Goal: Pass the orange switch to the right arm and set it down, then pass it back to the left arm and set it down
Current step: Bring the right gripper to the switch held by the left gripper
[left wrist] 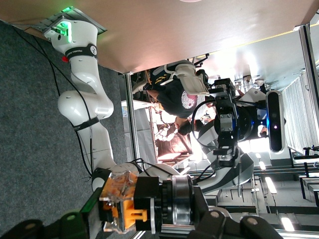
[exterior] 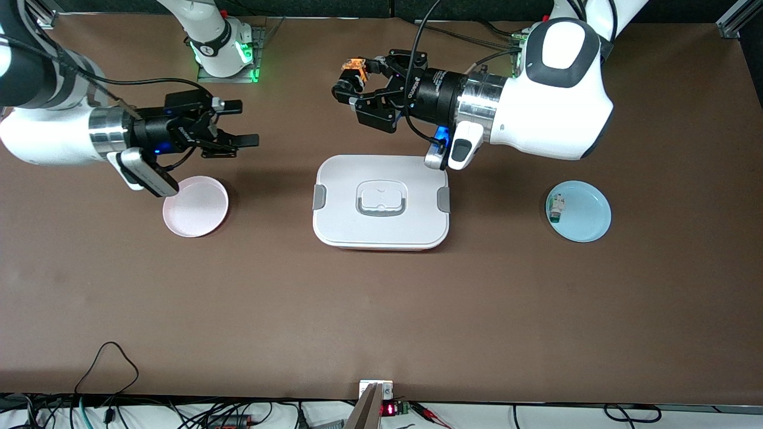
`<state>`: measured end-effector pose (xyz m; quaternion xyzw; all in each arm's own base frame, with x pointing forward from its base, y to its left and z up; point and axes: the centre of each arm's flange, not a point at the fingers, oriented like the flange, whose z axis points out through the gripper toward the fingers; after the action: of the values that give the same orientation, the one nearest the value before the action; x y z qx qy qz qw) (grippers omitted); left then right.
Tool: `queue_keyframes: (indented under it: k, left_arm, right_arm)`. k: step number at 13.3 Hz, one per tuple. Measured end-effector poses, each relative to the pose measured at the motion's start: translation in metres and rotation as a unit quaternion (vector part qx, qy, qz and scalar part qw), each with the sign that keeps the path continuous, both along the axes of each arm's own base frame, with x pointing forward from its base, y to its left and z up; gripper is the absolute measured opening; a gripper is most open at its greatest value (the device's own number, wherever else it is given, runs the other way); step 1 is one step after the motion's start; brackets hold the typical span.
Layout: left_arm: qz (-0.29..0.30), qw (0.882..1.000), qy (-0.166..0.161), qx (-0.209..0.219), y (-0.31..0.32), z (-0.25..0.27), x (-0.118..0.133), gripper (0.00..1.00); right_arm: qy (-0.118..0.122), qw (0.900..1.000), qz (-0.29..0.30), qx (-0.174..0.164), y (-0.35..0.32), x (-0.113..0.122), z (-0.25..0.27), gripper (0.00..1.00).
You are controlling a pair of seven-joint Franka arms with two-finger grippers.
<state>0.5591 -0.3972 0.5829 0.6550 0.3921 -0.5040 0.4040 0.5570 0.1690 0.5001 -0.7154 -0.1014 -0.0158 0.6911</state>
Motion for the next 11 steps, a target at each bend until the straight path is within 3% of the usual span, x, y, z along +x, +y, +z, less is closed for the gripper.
queue_keyframes:
  k: [2,5,8,11]
  left_arm:
    - [0.000,1.000,0.000,0.000,0.000,0.000,0.000,0.72]
    - [0.001,1.000,0.000,0.000,0.001,0.000,0.000,0.72]
    - [0.002,1.000,0.001,0.000,0.002,0.000,0.001,0.72]
    - [0.005,1.000,0.001,0.001,0.006,0.000,0.004,0.72]
  right_arm:
    - [-0.057,0.998,-0.007,-0.002,0.016,-0.004,0.009,1.00]
    - [-0.082,0.996,-0.028,0.008,0.040,-0.012,0.032,1.00]
    - [-0.071,0.996,-0.045,0.030,0.075,-0.024,0.038,1.00]
    - [-0.027,0.996,-0.055,0.065,0.104,-0.039,0.021,1.00]
